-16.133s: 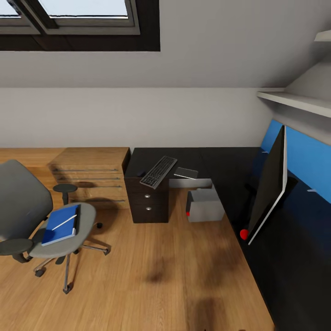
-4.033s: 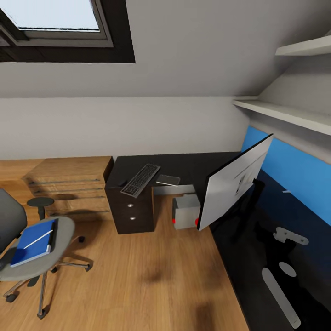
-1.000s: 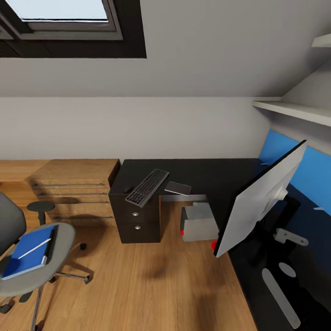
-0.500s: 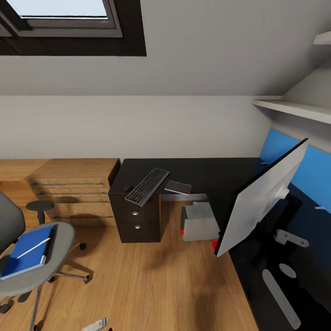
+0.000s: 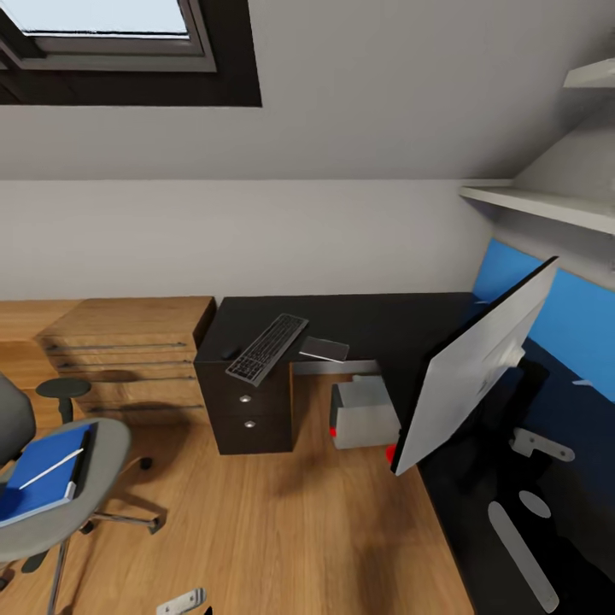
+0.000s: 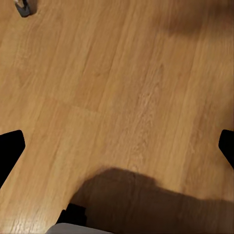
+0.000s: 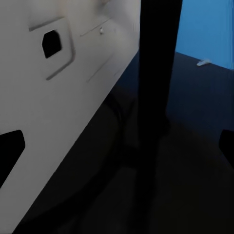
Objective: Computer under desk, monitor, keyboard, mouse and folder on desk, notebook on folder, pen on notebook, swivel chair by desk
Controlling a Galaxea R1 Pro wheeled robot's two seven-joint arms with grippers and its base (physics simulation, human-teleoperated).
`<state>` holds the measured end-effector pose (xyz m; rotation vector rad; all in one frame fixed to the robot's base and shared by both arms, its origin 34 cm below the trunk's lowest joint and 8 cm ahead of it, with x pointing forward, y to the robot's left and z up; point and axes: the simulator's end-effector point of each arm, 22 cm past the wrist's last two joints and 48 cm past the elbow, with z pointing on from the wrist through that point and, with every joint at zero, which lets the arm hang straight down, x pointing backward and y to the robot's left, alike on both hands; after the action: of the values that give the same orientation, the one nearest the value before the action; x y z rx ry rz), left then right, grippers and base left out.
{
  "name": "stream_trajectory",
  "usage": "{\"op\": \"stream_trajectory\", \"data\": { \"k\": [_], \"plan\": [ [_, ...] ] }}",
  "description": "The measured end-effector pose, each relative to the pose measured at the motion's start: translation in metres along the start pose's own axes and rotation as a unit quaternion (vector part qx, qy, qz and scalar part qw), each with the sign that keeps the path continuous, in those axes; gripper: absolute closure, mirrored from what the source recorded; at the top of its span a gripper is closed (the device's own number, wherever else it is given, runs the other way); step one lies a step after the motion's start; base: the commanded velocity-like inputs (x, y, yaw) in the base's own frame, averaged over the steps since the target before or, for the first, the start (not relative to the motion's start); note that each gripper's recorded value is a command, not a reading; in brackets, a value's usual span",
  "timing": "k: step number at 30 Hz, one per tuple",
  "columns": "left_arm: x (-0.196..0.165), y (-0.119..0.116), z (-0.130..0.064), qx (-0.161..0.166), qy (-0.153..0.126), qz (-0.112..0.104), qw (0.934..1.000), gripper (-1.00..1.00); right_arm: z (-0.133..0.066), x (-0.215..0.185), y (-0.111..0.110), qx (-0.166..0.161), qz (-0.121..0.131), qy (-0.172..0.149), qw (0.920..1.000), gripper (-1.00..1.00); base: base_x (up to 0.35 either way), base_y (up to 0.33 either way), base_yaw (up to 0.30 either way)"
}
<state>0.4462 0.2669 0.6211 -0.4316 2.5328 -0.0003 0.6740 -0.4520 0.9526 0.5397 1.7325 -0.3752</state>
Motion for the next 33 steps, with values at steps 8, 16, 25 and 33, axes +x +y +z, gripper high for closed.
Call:
{"op": "stream_trajectory", "data": {
  "k": [8, 16, 25, 33],
  "plan": [
    [0.022, 0.008, -0.003, -0.005, 0.009, 0.005, 0.9999, -1.0, -0.001, -0.003, 0.0, 0.0, 0.002, -0.004, 1.0, -1.0, 0.0, 0.0, -0.119],
    [0.004, 0.024, -0.006, -0.014, -0.05, 0.01, 0.9986, -1.0, -0.002, -0.007, 0.0, -0.001, 0.004, -0.007, 1.0, -1.0, 0.0, 0.0, -0.142],
    [0.003, 0.028, -0.008, -0.016, -0.065, 0.012, 0.9977, -1.0, -0.003, -0.009, 0.001, -0.002, 0.006, -0.009, 0.9999, -1.0, 0.024, 0.0, -0.086],
    [0.011, 0.028, -0.01, -0.015, -0.059, 0.014, 0.998, -1.0, -0.003, -0.006, 0.001, -0.001, 0.004, -0.006, 1.0, -1.0, 0.197, 0.0, -0.011]
  ]
}}
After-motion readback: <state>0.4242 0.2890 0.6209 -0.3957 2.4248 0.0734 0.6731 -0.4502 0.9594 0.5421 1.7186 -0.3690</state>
